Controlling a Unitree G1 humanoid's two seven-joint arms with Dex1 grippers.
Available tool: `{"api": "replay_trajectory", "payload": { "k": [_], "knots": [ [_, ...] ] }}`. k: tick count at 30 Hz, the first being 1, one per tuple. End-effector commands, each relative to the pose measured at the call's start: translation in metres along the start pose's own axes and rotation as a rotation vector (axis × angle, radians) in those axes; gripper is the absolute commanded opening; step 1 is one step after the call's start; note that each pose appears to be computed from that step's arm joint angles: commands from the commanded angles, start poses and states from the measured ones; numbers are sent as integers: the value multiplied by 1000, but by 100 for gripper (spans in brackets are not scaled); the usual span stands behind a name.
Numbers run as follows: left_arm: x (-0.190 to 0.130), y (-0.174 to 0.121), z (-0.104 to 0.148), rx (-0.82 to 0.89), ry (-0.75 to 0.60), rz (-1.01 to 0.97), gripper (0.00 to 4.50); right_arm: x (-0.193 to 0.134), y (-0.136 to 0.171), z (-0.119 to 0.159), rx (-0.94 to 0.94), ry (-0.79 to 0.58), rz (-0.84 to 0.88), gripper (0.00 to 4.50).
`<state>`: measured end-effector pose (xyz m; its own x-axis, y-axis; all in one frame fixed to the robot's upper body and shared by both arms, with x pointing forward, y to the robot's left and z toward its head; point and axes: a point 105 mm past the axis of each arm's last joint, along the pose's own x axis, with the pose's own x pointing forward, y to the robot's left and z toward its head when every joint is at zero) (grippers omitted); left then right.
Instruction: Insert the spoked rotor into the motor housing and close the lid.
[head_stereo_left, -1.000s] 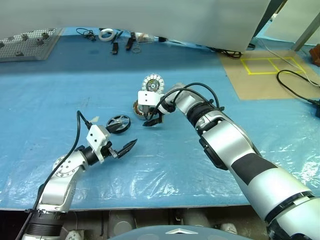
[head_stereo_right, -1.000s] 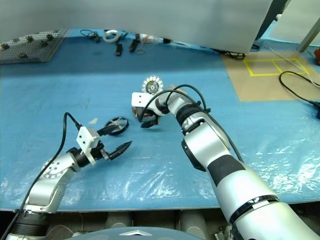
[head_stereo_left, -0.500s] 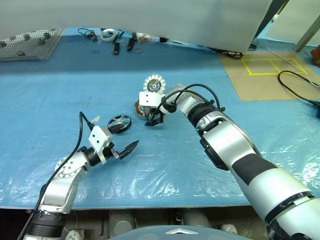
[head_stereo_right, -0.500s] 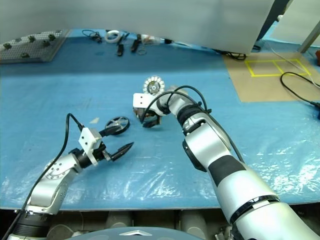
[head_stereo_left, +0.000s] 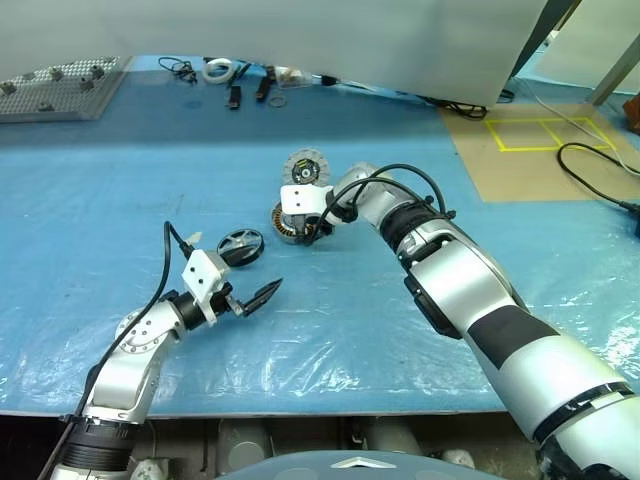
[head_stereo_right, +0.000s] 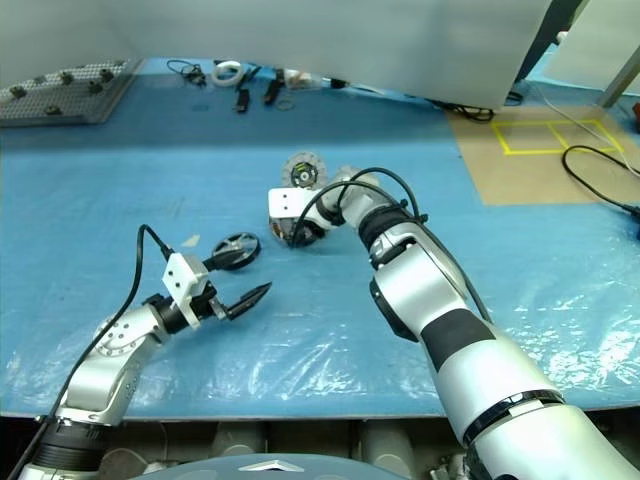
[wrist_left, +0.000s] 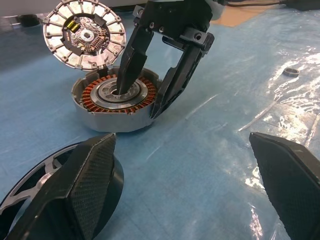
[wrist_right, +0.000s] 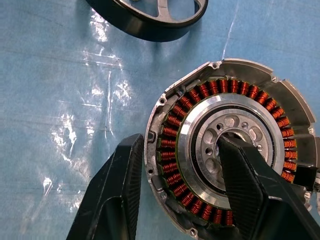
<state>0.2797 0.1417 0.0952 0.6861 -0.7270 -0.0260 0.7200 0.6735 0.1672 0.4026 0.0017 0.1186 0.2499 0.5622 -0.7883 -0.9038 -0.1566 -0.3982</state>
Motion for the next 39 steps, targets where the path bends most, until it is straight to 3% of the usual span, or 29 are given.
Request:
{"api": "replay_trajectory", "payload": {
  "k": [1,10,23,39],
  "knots": [
    [1,2,9,24,-31,1,450,-7,10,-16,3,75,110,230],
    [12,-2,5,4,-41,-51,450,-34,37,-18,19,2,385,230],
    [27,2,8,17,-33,-187,450,-52,108,14,87,-121,464,230],
    [23,-5,6,4,-21,-205,450,-52,132,3,45,-103,519,230]
  ]
}}
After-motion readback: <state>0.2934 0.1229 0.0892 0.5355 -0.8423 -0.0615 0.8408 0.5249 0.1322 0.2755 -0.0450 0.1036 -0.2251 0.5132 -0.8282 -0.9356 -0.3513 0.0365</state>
